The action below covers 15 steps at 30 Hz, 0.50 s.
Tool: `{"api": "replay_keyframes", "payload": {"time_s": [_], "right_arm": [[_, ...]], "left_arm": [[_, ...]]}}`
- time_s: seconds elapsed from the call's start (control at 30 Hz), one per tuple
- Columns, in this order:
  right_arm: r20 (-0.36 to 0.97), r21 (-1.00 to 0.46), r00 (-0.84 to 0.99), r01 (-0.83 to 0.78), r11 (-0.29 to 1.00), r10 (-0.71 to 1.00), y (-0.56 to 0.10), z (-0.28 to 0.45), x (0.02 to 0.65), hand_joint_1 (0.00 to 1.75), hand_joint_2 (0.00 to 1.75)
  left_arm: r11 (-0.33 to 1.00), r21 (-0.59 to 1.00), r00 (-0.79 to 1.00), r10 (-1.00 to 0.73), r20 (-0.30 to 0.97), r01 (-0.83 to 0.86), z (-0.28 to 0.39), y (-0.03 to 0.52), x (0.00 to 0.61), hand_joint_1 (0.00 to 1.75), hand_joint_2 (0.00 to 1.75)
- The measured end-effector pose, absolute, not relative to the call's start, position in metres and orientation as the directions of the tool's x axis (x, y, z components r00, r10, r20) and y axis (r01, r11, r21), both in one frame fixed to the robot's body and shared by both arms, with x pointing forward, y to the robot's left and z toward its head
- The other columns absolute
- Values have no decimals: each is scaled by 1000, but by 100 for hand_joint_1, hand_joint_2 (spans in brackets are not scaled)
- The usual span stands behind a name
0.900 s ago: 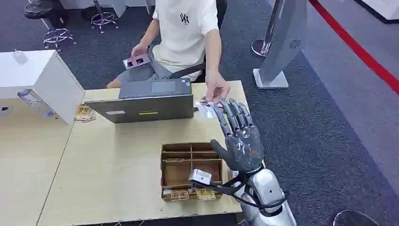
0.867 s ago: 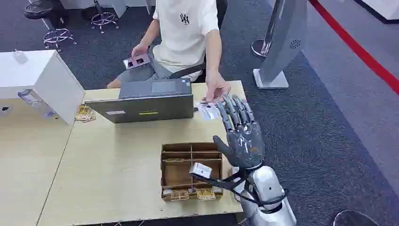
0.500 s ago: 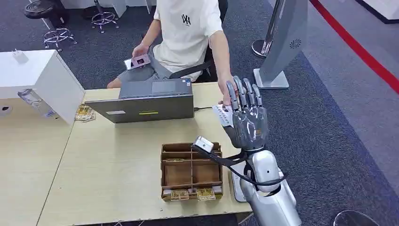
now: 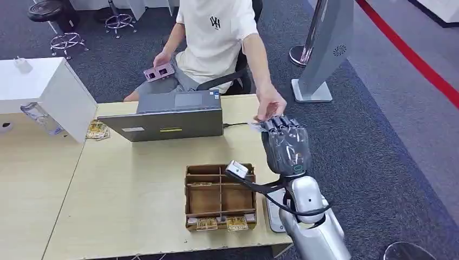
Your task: Pass the card to the sensor for recognition and then transmit it.
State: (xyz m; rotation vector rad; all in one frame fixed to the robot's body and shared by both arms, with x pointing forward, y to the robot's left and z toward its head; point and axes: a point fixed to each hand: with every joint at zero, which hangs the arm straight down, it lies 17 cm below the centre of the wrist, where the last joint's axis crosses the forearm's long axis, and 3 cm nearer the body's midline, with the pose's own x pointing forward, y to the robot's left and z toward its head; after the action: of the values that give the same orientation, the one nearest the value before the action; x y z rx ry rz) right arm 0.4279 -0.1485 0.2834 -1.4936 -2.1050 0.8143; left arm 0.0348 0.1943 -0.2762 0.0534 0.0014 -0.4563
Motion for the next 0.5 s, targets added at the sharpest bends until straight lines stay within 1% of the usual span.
{"api": "replay_keyframes", "payload": {"time_s": [0.2, 0.3, 0.33, 0.37, 0.4, 0.43, 0.47, 0.5], "right_arm": [[31, -693, -347, 669, 270, 937, -148, 273, 422, 175, 175], [65, -693, -413, 636, 339, 908, -146, 267, 417, 175, 175], [96, -688, -436, 620, 376, 895, -147, 265, 415, 175, 175], [156, -674, -464, 595, 437, 872, -149, 262, 414, 175, 175], [252, -645, -491, 557, 523, 834, -153, 257, 414, 175, 175], [326, -620, -497, 530, 579, 804, -158, 252, 414, 175, 175], [368, -605, -497, 514, 608, 786, -160, 249, 413, 175, 175], [380, -605, -494, 507, 614, 782, -160, 246, 413, 175, 175]], "left_arm": [[896, 53, 897, -441, -14, 441, -276, 195, 35, 0, 0], [896, 54, 897, -441, -14, 441, -276, 195, 35, 0, 0], [896, 54, 898, -441, -14, 441, -276, 195, 35, 0, 0], [896, 55, 898, -440, -10, 440, -276, 195, 35, 0, 0], [898, 56, 899, -438, -5, 437, -276, 194, 36, 0, 0], [898, 56, 899, -438, -1, 437, -276, 193, 37, 0, 0], [898, 58, 899, -437, 1, 437, -276, 194, 37, 0, 0], [898, 58, 899, -437, 0, 437, -276, 193, 36, 0, 0]]}}
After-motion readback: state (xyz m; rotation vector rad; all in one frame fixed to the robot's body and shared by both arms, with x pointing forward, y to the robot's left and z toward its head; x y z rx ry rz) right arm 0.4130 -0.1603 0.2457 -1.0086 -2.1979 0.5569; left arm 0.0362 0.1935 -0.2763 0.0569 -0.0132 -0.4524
